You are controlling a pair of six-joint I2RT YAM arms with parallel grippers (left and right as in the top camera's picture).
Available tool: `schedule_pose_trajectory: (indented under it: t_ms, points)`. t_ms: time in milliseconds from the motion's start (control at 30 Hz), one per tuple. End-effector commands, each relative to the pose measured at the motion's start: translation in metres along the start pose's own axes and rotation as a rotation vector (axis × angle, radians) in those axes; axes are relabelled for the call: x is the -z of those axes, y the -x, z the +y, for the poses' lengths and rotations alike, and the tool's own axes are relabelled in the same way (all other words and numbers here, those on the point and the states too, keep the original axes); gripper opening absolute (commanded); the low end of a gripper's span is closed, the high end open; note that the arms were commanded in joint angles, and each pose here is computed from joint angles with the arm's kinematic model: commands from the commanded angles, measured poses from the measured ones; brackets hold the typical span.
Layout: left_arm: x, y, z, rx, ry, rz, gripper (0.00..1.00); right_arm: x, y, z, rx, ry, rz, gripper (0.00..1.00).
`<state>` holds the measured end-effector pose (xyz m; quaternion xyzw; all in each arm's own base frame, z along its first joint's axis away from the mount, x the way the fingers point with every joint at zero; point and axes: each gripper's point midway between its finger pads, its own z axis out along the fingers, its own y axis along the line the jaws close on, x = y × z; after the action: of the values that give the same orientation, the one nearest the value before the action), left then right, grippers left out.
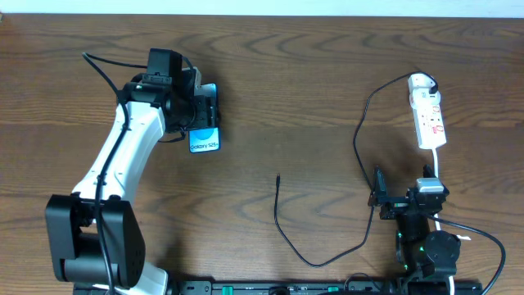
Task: Plug charger to phone and switch on socket
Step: 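Lift the phone with the left gripper and tilt it upright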
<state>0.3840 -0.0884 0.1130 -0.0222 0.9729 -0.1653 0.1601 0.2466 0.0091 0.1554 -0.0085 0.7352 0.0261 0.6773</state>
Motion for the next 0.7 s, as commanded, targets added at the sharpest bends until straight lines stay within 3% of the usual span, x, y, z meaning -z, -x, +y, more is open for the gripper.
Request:
schedule_pose_trajectory:
  t_ms: [0,667]
  points:
    - [0.018,0.007,-0.026,0.039,-0.126,-0.024,0.07,0.0,-0.002,-0.001,-0.013,-0.008,0.006,0.99]
    - [0.077,0.025,-0.081,0.35,-0.752,0.082,0.07,0.0,-0.002,-0.001,-0.013,-0.008,0.009,0.99]
